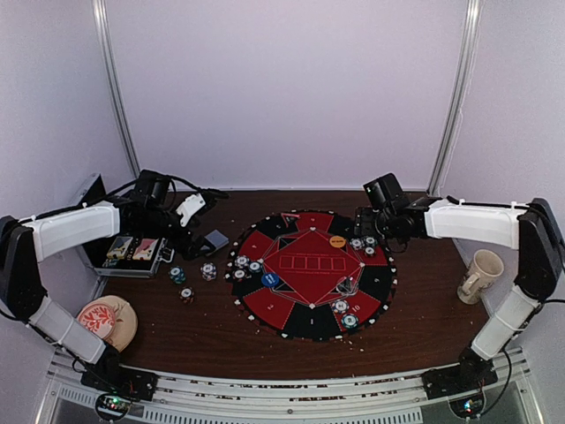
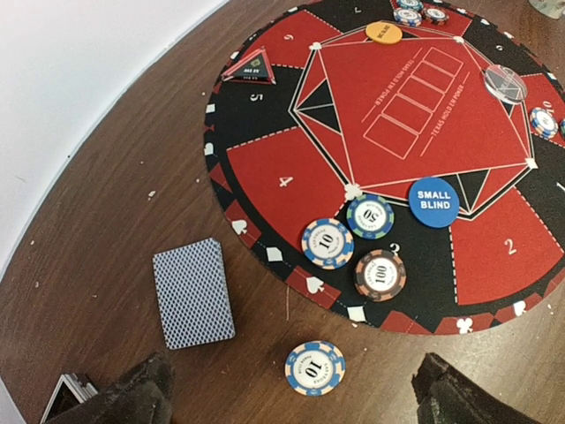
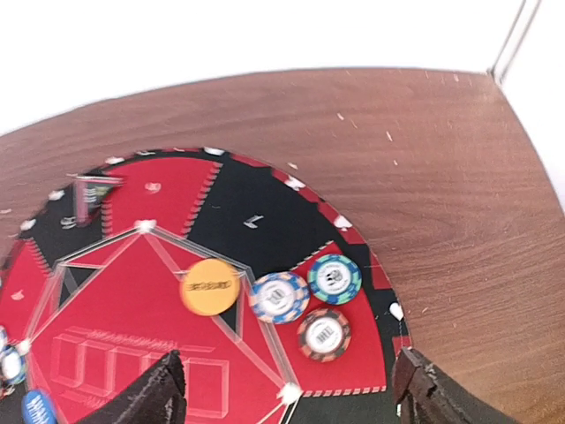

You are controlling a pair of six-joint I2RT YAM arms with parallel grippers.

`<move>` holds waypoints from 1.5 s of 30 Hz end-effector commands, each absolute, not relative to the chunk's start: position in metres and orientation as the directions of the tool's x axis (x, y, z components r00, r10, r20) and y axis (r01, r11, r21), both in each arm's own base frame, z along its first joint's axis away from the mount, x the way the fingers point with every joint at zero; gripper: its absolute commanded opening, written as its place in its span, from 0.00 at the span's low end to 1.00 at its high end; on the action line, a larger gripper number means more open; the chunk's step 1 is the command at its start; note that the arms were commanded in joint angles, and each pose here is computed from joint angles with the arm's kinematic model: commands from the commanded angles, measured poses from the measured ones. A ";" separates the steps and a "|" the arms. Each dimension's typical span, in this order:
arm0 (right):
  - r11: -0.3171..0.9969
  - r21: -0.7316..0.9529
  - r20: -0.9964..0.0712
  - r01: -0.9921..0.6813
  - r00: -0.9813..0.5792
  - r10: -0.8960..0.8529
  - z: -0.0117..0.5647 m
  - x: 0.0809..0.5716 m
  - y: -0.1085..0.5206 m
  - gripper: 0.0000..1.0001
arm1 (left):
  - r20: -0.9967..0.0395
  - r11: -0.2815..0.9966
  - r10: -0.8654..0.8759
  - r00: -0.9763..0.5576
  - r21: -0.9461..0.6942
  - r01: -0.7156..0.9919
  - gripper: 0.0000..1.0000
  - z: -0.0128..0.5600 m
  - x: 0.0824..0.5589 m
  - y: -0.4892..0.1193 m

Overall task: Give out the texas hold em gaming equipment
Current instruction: Pick up the pile of poker chips from the pile of poker chips.

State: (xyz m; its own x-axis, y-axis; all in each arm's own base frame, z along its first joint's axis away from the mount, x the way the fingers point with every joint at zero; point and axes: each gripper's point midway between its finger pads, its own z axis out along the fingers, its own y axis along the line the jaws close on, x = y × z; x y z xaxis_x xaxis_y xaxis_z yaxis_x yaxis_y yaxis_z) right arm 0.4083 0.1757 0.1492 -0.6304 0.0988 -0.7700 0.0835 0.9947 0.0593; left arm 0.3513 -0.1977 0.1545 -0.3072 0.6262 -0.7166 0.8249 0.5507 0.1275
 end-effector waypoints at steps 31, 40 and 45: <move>0.994 -0.013 -0.768 -0.105 -0.636 -0.077 0.092 0.324 0.215 0.87 | -0.453 0.494 0.776 -0.439 0.003 0.870 0.89 0.049 0.264 -0.136; 0.994 -0.018 -0.766 -0.108 -0.637 -0.083 0.090 0.324 0.216 0.87 | -0.438 0.492 0.782 -0.443 -0.001 0.871 0.85 0.041 0.268 -0.136; 0.994 -0.022 -0.764 -0.108 -0.639 -0.086 0.088 0.325 0.215 0.87 | -0.445 0.510 0.776 -0.448 0.023 0.860 0.83 0.041 0.278 -0.136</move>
State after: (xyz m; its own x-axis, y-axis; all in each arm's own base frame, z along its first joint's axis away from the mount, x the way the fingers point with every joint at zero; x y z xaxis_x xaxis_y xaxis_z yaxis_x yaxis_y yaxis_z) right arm 0.3253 0.2148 0.0855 -0.6522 -0.0801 -0.7538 -0.1036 0.9945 -0.0160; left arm 0.2609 -0.1351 0.0372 -0.4617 0.7823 -0.4181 0.8665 0.4987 -0.0237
